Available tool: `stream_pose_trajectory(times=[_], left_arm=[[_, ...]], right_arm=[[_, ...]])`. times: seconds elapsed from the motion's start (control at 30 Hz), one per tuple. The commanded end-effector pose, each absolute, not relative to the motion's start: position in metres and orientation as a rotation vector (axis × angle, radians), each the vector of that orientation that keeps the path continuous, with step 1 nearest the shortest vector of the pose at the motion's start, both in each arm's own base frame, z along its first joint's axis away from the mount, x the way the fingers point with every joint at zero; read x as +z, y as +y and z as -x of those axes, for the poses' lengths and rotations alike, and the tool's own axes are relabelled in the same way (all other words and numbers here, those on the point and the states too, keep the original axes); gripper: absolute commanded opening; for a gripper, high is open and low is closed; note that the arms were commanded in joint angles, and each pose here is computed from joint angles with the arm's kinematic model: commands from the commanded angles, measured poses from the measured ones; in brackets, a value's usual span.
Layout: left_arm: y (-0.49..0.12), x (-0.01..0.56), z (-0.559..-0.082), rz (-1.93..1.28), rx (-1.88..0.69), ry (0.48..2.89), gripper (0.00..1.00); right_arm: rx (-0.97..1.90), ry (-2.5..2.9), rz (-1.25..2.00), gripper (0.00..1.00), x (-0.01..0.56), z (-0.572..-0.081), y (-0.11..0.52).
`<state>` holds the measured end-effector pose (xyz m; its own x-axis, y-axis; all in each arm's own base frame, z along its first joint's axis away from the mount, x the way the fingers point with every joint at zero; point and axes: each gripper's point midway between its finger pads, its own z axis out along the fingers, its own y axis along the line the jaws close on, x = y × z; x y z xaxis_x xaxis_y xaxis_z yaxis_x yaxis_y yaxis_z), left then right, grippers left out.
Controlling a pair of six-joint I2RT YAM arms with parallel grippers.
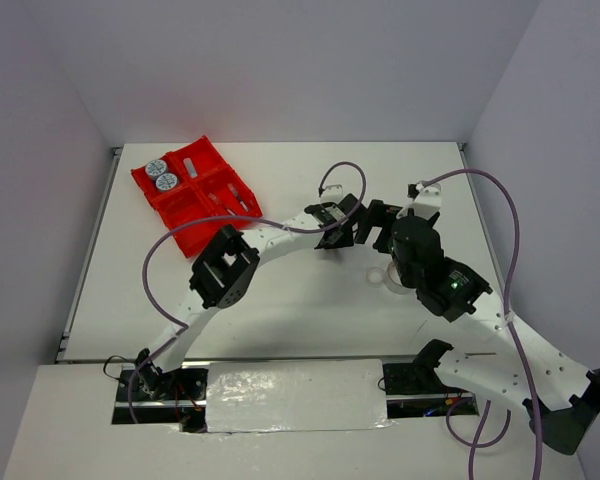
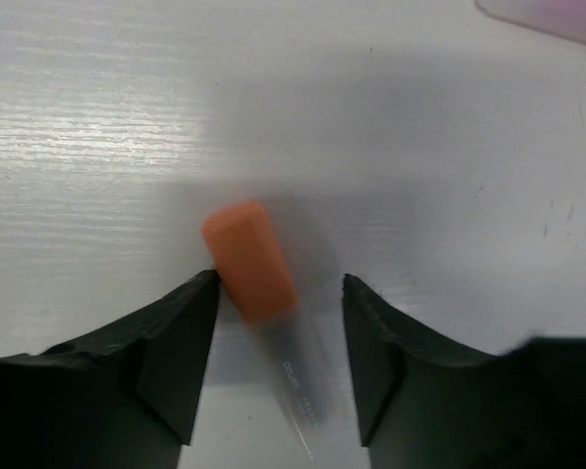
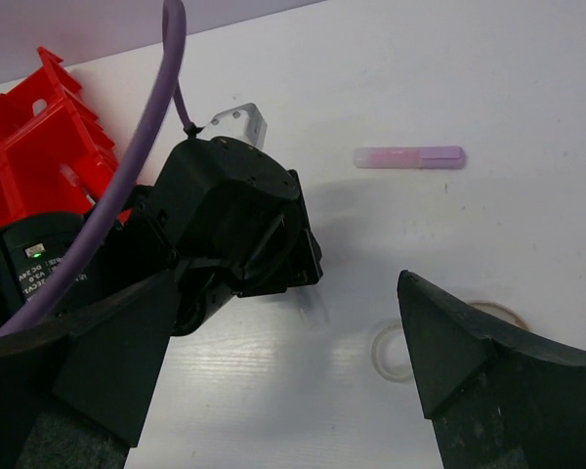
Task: Sort the stationery into containers
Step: Pick up the pen from the center of the board, then place the pen in the storage box.
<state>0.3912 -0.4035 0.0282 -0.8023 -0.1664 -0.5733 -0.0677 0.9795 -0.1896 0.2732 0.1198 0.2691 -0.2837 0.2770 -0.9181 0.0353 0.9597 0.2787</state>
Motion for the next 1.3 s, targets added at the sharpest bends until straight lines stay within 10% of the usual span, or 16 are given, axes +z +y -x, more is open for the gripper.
stream_pose_trajectory(times=[0.0, 0.27, 0.67, 1.27], left_arm=[[-0.384, -0.042, -0.346, 0.05, -0.072, 2.708, 0.61], [-0.375, -0.051, -0.333, -0.08, -0.032, 2.735, 0.0], [-0.314, 0.095, -0.393, -0.012, -0.088, 2.382, 0.0], [-0.021, 0.201, -0.602, 0.701, 0.139, 2.059, 0.05]], right_arm=[[0.266, 1.811, -0.23, 1.0, 0.278, -0.274, 0.119], [0.296, 1.796, -0.213, 1.0, 0.28, -0.271, 0.12], [0.316, 1.803, -0.191, 1.0, 0.279, -0.272, 0.126], [0.364, 1.828, -0.114, 1.0, 0.275, -0.275, 0.143]])
